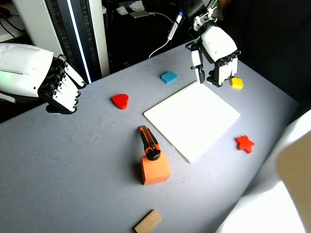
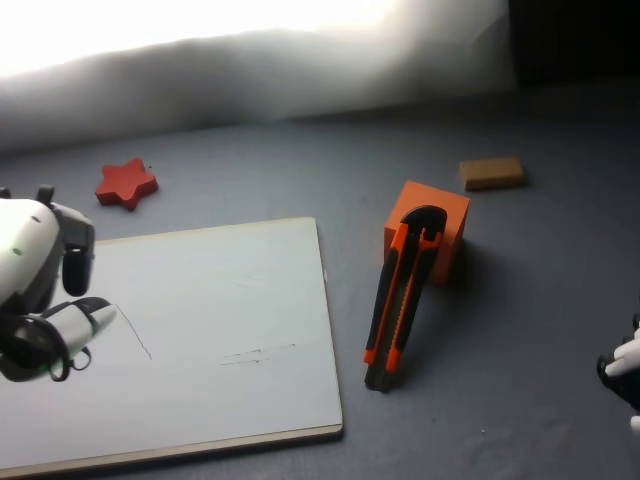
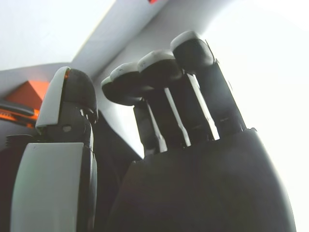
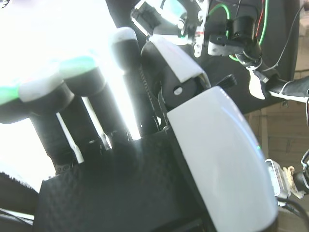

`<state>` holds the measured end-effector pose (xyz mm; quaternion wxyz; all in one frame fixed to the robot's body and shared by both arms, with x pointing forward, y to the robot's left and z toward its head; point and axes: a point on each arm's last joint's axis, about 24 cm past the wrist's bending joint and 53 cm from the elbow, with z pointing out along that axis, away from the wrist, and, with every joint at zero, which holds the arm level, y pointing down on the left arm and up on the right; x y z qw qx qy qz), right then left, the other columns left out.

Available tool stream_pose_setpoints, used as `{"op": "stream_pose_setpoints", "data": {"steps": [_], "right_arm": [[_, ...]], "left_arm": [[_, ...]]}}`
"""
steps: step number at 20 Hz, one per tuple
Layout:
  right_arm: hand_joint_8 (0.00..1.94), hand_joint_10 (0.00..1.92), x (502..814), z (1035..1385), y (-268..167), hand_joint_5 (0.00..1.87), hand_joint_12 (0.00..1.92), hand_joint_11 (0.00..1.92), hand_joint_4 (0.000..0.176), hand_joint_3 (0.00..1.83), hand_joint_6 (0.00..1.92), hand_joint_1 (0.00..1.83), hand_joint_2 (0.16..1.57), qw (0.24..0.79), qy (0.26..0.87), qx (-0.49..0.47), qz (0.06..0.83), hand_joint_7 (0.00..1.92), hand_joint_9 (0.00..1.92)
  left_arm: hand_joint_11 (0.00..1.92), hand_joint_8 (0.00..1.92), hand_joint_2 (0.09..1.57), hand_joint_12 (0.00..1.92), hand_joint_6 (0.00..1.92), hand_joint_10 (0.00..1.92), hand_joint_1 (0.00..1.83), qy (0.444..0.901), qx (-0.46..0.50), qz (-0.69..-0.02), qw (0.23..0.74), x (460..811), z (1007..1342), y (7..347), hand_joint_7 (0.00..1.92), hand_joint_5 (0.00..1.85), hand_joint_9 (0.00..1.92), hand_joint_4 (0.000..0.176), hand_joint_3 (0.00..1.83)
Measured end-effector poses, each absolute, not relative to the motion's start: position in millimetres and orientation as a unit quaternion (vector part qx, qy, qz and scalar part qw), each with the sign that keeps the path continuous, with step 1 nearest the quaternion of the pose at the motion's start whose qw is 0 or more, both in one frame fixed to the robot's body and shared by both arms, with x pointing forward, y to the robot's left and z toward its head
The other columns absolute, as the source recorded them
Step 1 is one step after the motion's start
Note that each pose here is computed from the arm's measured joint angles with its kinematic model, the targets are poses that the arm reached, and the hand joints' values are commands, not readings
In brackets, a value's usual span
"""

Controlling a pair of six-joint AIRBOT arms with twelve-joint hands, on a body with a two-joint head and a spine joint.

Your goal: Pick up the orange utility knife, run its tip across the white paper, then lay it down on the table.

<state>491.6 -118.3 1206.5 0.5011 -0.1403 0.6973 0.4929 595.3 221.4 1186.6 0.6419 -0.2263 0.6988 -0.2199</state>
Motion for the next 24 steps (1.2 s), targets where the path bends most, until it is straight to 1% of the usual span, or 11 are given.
{"op": "stream_pose_setpoints", "data": {"steps": [1,2,4,5,7,8,9,14,15,17,24], "right_arm": [[0.00,0.06,492,1206,-119,0.00,0.10,0.00,0.000,0.07,0.00,0.20,1.13,0.501,0.698,-0.140,0.492,0.04,0.03],[0.00,0.06,492,1203,-118,0.00,0.06,0.00,0.000,0.03,0.00,0.17,1.16,0.498,0.701,-0.141,0.490,0.05,0.04],[0.00,0.05,491,1204,-117,0.00,0.26,0.00,0.000,0.01,0.00,0.17,1.17,0.498,0.700,-0.141,0.493,0.05,0.04],[0.00,0.05,491,1204,-118,0.00,0.10,0.00,0.000,0.01,0.00,0.15,1.18,0.498,0.700,-0.140,0.492,0.05,0.04],[0.00,0.05,492,1199,-118,0.00,0.15,0.00,0.000,0.00,0.00,0.14,1.17,0.495,0.707,-0.140,0.486,0.07,0.06],[0.00,0.04,492,1198,-118,0.00,0.19,0.00,0.000,0.00,0.00,0.18,1.17,0.494,0.708,-0.140,0.485,0.06,0.05],[0.00,0.03,492,1199,-119,0.00,0.10,0.00,0.000,0.00,0.00,0.23,1.17,0.494,0.707,-0.140,0.485,0.03,0.03],[0.00,0.00,502,1210,-120,0.00,0.00,0.00,0.000,0.00,0.00,0.81,1.13,0.518,0.692,-0.153,0.479,0.00,0.00],[0.00,0.00,509,1212,-119,0.00,0.00,0.00,0.000,0.00,0.00,1.02,1.13,0.524,0.689,-0.153,0.477,0.00,0.00],[0.00,0.00,522,1207,-118,0.00,0.00,0.00,0.000,0.00,0.00,1.19,1.10,0.529,0.691,-0.159,0.467,0.00,0.00],[0.00,0.00,553,1168,-100,0.00,0.00,0.00,0.000,0.00,0.00,1.21,1.08,0.519,0.705,-0.246,0.416,0.00,0.00]], "left_arm": [[0.00,0.00,1.25,0.43,0.00,0.05,0.05,0.701,-0.225,-0.221,0.640,594,1185,219,0.01,0.00,0.03,0.000,0.04],[0.00,0.00,1.26,0.28,0.00,0.03,0.05,0.703,-0.230,-0.220,0.636,593,1182,218,0.01,0.00,0.02,0.000,0.01],[0.00,0.00,1.26,0.21,0.00,0.02,0.03,0.697,-0.228,-0.222,0.642,592,1186,216,0.00,0.00,0.01,0.000,0.01],[0.00,0.00,1.26,0.23,0.00,0.01,0.04,0.696,-0.230,-0.220,0.643,591,1186,217,0.00,0.00,0.01,0.000,0.00],[0.00,0.00,1.26,0.23,0.00,0.01,0.05,0.699,-0.240,-0.214,0.638,589,1181,221,0.00,0.00,0.01,0.000,0.00],[0.00,0.00,1.26,0.26,0.00,0.01,0.03,0.701,-0.239,-0.212,0.638,588,1179,221,0.00,0.00,0.01,0.000,0.00],[0.00,0.00,1.27,0.27,0.00,0.01,0.03,0.703,-0.238,-0.209,0.637,587,1177,221,0.00,0.00,0.01,0.000,0.00],[0.00,0.00,1.27,0.33,0.00,0.00,0.04,0.700,-0.260,-0.203,0.633,583,1169,231,0.00,0.00,0.01,0.000,0.00],[0.00,0.00,1.27,0.33,0.00,0.00,0.02,0.697,-0.261,-0.201,0.636,583,1170,233,0.00,0.00,0.01,0.000,0.00],[0.00,0.00,1.27,0.32,0.00,0.00,0.05,0.698,-0.264,-0.206,0.633,580,1166,234,0.00,0.00,0.00,0.000,0.00],[0.00,0.00,1.27,0.37,0.00,0.00,0.06,0.705,-0.241,-0.209,0.634,577,1164,226,0.00,0.00,0.01,0.000,0.00]]}}
